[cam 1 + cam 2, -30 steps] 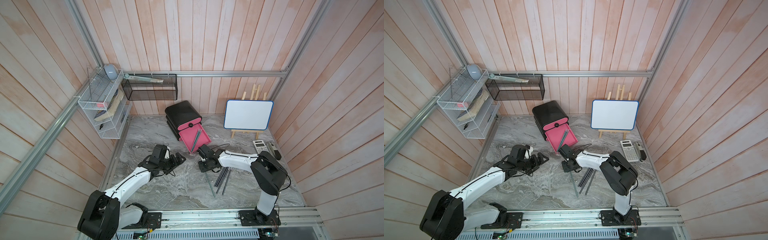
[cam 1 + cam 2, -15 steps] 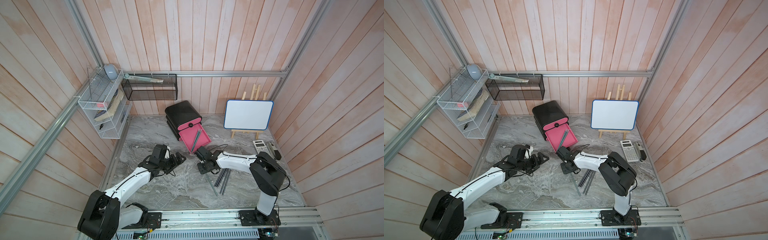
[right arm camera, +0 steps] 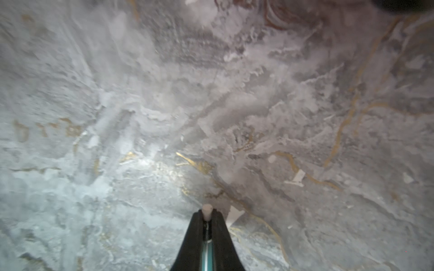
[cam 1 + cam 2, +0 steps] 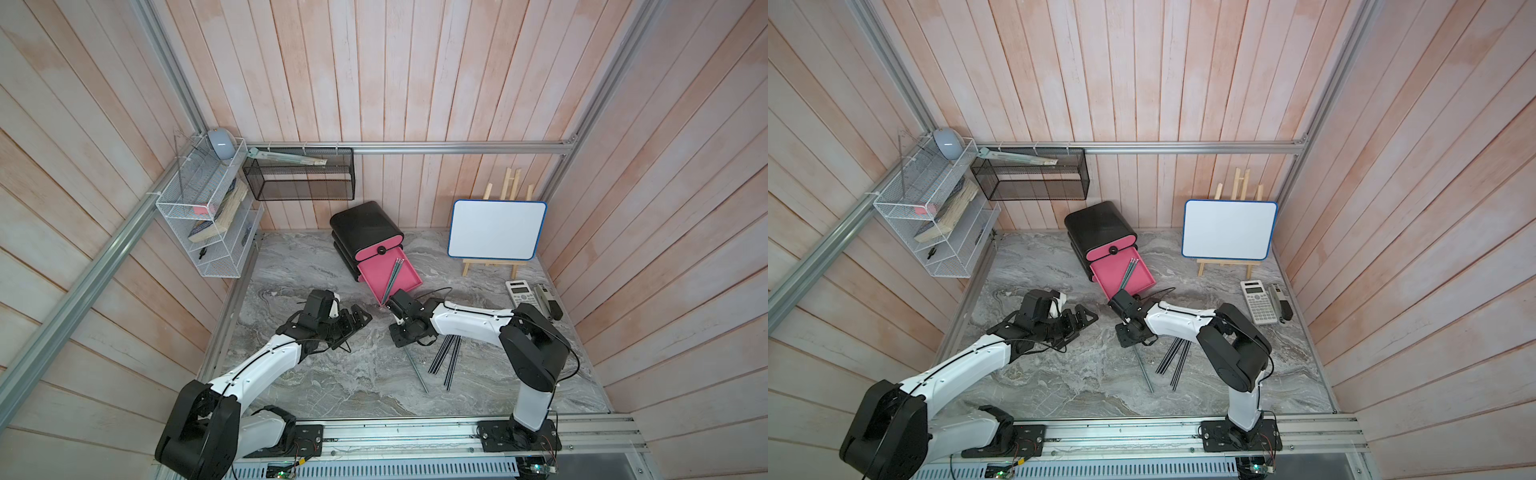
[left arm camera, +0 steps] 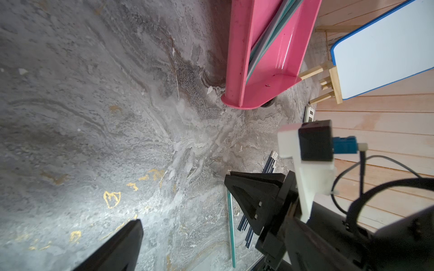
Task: Please place the pencils in the drawer according to their color
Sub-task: Pick up the pencil from the center of the board.
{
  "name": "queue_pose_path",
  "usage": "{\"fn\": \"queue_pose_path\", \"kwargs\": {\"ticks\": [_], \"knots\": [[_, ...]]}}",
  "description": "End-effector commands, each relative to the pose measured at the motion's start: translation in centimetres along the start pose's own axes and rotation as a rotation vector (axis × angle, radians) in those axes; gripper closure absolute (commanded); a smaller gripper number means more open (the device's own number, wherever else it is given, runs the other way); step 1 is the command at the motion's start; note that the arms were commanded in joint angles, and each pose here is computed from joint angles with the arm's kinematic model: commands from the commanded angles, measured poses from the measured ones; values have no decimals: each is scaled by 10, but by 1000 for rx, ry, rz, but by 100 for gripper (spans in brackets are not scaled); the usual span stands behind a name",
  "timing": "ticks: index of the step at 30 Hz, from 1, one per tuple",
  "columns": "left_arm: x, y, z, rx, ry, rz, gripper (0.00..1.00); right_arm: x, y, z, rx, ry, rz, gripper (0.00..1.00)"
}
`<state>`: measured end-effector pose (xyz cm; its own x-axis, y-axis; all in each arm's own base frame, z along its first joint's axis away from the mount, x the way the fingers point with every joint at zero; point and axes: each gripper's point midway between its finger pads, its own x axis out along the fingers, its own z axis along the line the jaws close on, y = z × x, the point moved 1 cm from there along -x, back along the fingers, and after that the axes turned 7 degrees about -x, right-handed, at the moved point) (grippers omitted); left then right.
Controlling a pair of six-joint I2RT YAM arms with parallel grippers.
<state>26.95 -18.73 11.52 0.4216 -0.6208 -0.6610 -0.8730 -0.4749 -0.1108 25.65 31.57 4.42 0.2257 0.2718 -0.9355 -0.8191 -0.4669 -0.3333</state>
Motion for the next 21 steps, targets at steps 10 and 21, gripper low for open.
{"fn": "queue_pose_path", "kwargs": {"ticks": [10, 21], "knots": [[-8, -2, -8, 12, 21, -24, 0, -72, -66, 31, 75, -201, -199, 100], [-19, -22, -41, 48, 68, -82, 0, -123, -132, -1, 342, -381, -446, 100]]}}
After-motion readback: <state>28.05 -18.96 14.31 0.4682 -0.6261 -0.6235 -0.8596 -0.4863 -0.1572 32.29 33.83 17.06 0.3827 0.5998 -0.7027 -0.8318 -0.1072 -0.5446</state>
